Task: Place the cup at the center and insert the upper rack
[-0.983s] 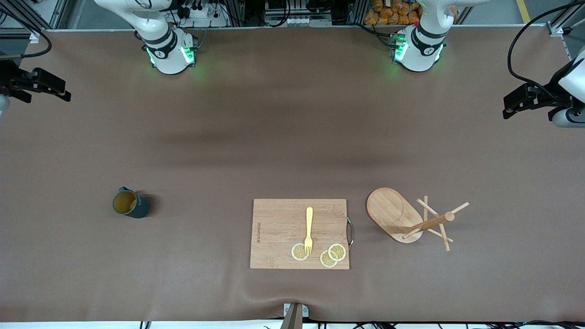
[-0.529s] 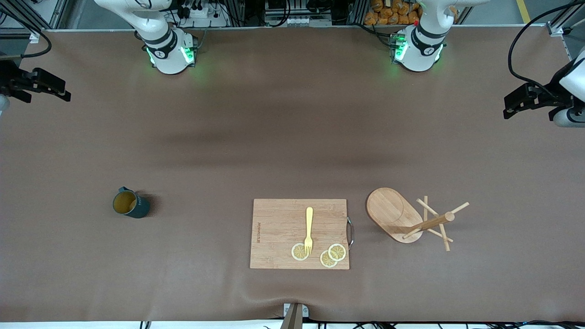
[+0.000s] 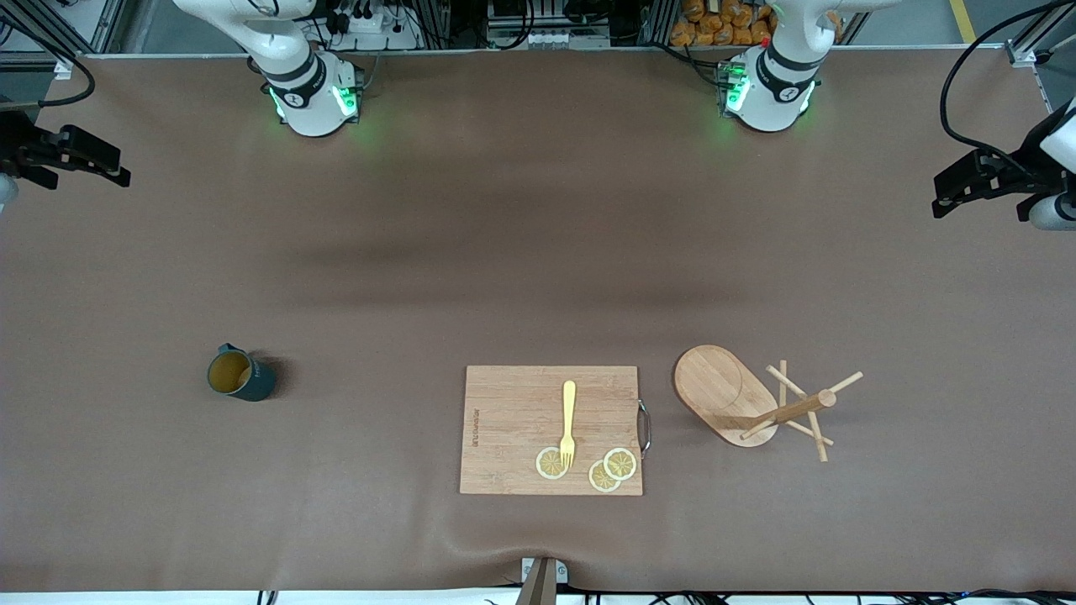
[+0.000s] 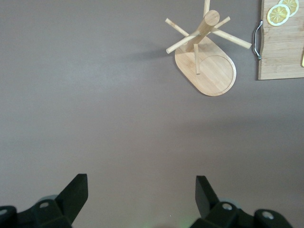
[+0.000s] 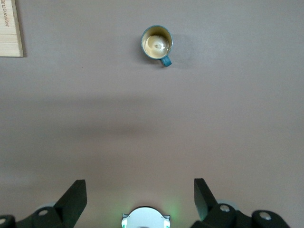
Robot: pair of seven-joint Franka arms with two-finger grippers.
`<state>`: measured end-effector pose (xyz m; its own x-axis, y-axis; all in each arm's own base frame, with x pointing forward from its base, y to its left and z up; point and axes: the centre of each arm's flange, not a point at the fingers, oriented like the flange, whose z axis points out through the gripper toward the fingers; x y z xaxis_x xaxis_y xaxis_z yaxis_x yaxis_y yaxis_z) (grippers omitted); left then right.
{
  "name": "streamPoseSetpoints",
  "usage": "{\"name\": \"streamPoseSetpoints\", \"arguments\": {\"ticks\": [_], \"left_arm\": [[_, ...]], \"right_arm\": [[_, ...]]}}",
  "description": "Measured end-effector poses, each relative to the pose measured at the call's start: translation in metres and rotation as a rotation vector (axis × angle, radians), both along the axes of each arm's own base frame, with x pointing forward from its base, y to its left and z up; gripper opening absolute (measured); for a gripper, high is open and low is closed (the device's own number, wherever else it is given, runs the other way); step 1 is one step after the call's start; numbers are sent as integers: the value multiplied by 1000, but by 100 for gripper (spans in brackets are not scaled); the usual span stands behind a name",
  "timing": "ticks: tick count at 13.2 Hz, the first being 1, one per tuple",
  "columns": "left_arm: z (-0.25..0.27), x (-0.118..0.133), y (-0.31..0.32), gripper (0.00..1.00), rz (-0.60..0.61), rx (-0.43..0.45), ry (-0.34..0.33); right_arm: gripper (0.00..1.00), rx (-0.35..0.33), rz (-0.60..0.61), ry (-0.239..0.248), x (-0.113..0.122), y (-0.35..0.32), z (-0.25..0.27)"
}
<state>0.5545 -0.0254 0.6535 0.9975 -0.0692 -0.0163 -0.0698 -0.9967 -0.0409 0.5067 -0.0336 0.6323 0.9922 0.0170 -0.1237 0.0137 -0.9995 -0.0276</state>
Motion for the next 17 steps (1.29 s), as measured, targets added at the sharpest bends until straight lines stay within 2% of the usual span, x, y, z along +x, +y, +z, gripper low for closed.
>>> {"name": "streamPoseSetpoints", "arguments": {"ticks": [4, 8, 11, 17], "left_arm": [[-1, 0, 0, 100, 1, -1, 2], [-6, 3, 0, 100, 1, -1, 11], [-8, 4, 0, 100, 1, -1, 15], [-12, 6, 0, 100, 1, -1, 20]], "right_arm": [[100, -1, 0, -6, 12, 0, -12], [100, -6, 2, -48, 65, 0, -69], [100, -9, 2, -38, 100, -2, -129], [100, -13, 25, -77, 148, 13, -225]]}}
